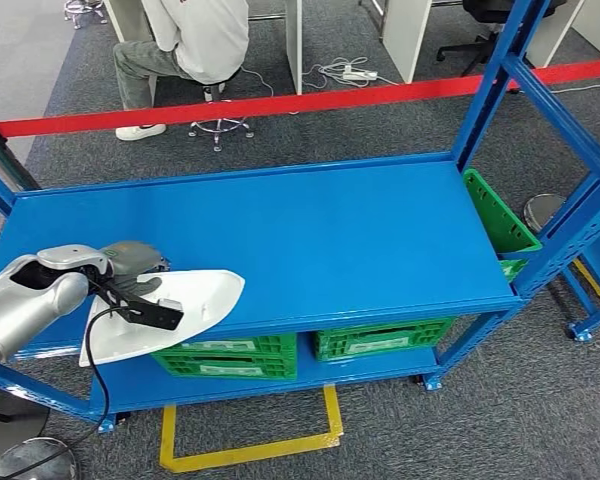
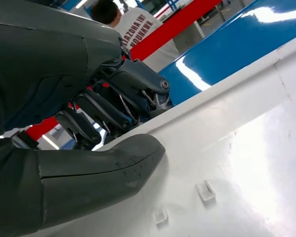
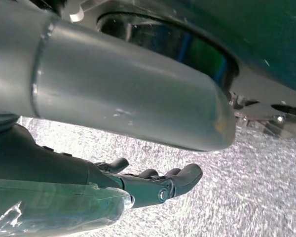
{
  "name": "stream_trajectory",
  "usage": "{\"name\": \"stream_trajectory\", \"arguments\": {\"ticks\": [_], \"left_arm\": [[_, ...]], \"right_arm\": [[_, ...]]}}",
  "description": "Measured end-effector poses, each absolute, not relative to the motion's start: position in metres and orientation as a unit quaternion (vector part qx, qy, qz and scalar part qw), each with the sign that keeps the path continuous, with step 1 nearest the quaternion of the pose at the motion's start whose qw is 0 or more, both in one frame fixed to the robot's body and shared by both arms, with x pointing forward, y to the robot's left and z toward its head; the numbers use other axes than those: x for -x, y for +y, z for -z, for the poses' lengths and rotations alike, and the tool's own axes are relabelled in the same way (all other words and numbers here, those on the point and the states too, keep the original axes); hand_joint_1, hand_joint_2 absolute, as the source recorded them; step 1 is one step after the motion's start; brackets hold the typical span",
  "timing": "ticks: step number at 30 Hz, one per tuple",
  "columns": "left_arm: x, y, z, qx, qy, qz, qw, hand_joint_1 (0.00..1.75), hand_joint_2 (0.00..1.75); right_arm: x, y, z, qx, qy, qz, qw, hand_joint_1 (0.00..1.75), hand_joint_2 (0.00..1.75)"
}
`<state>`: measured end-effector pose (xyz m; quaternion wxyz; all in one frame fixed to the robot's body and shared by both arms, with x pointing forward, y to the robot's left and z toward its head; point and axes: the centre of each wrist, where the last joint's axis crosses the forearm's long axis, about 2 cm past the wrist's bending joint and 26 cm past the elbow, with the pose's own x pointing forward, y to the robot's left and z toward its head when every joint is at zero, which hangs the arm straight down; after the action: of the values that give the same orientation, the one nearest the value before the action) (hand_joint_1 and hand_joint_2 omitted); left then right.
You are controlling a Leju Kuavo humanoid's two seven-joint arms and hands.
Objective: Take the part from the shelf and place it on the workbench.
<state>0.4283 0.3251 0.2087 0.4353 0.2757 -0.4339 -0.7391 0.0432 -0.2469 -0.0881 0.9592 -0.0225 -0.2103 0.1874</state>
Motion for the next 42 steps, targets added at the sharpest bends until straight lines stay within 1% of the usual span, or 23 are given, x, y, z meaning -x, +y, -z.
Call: {"name": "stream_trajectory", "arguments": {"ticks": [10, 15, 20, 26, 27, 30, 34, 37, 42], "left_arm": [[-0.431, 0.324, -0.213, -0.284, -0.440, 0.733, 0.433, 1.75, 1.75], [-0.435, 0.327, -0.223, -0.319, -0.472, 0.696, 0.437, 1.75, 1.75], [-0.433, 0.320, -0.239, -0.329, -0.588, 0.583, 0.454, 1.75, 1.75], [-0.421, 0.309, -0.240, -0.295, -0.670, 0.497, 0.466, 1.74, 1.75], [-0.418, 0.305, -0.242, -0.283, -0.698, 0.468, 0.462, 1.71, 1.75], [-0.401, 0.286, -0.240, -0.230, -0.785, 0.363, 0.447, 1.72, 1.75], [-0.366, 0.260, -0.231, -0.161, -0.862, 0.239, 0.416, 1.75, 1.75], [-0.344, 0.245, -0.230, -0.133, -0.894, 0.170, 0.393, 1.75, 1.75], [-0.328, 0.236, -0.238, -0.114, -0.909, 0.134, 0.379, 1.75, 1.75]], "right_arm": [[-0.044, -0.249, 0.089, 0.025, -0.209, -0.189, 0.959, 0.00, 0.00], [-0.045, -0.249, 0.089, 0.026, -0.211, -0.189, 0.959, 0.00, 0.00], [-0.041, -0.250, 0.089, 0.031, -0.210, -0.184, 0.960, 0.00, 0.00], [-0.035, -0.250, 0.089, 0.033, -0.206, -0.175, 0.962, 0.00, 0.00], [-0.034, -0.250, 0.089, 0.034, -0.207, -0.173, 0.962, 0.00, 0.00], [-0.030, -0.249, 0.089, 0.039, -0.209, -0.162, 0.964, 0.00, 0.00], [-0.021, -0.249, 0.088, 0.049, -0.206, -0.140, 0.967, 0.00, 0.00], [-0.017, -0.247, 0.086, 0.055, -0.202, -0.127, 0.969, 0.00, 0.00], [-0.019, -0.246, 0.082, 0.057, -0.205, -0.118, 0.970, 0.00, 0.00]]}}
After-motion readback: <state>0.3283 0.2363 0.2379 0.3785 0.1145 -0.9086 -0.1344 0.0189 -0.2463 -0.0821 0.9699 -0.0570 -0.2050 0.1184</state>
